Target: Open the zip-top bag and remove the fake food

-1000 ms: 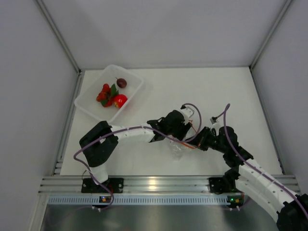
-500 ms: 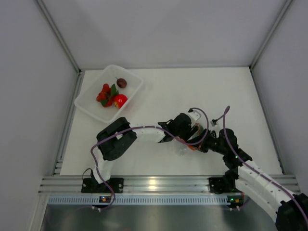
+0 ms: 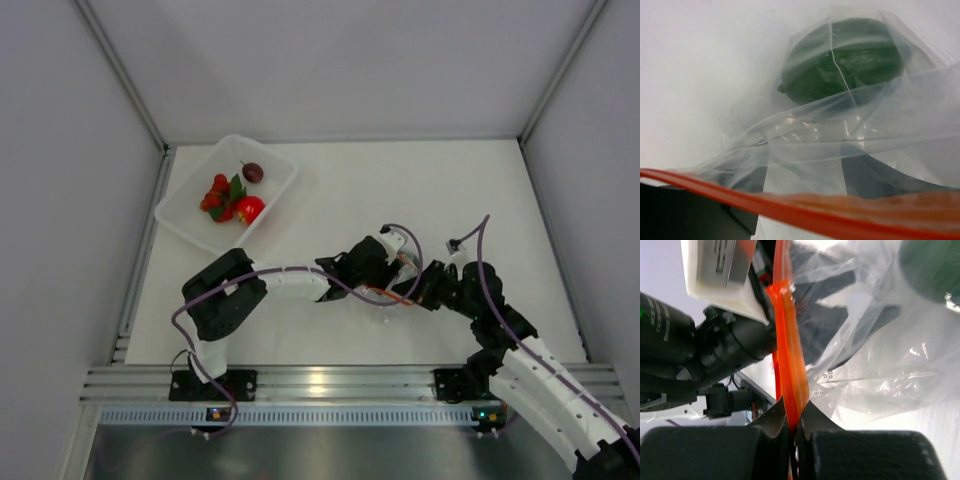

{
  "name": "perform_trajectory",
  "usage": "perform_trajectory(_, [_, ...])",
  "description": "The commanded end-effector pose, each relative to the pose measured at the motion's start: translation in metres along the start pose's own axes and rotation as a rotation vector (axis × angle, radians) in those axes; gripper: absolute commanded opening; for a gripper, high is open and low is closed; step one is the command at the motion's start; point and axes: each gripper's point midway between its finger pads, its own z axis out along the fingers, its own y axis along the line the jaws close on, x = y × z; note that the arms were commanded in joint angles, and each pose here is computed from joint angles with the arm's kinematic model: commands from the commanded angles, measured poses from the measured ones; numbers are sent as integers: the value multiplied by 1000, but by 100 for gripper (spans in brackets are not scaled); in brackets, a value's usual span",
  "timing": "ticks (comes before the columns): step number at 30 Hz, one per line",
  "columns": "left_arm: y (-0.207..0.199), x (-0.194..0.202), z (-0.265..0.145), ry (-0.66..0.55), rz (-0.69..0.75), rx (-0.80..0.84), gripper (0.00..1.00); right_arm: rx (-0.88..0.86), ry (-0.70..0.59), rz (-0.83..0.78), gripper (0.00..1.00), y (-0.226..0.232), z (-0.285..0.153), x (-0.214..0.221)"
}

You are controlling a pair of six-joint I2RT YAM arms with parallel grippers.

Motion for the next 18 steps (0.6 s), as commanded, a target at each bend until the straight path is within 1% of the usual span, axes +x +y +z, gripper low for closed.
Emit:
perform_trajectory(1, [26,-33,-36,-79,6,-106,65,27,-83,-48,0,9,-11,-19])
perform_trajectory(2, [31,-20,-42,-26,22,-126,65,14,-104,-21,0,12,-12,-22])
perform_trajectory(3, [39,-23,-50,-26,22,-166,63,16,-126,-3,0,11,-13,-24])
perform_trajectory(5, [46,-20,-59,2,27,-196,63,5,-157,44,0,9,-13,-26])
perform_trajectory(6, [52,-13,-70,44,40,-219,63,17,-178,56,0,6,-13,-29])
perform_trajectory(11, [66,-12,-98,87,40,-280,63,62,-217,100,0,-7,-11,-32])
perform_trajectory(12, [67,-23,-106,66,34,-282,63,65,-215,112,0,-9,-10,-31])
perform_trajectory(13, [69,-23,-113,80,38,-295,63,74,-208,127,0,-16,-7,-27])
perform_trajectory(15, [69,-36,-124,57,35,-290,64,53,-194,167,0,-17,-1,-23])
perform_trajectory(16, [70,-42,-129,55,35,-292,64,68,-177,186,0,-27,3,-16])
perform_trajectory(18, [64,-55,-136,37,36,-257,65,31,-159,218,0,-25,8,-12])
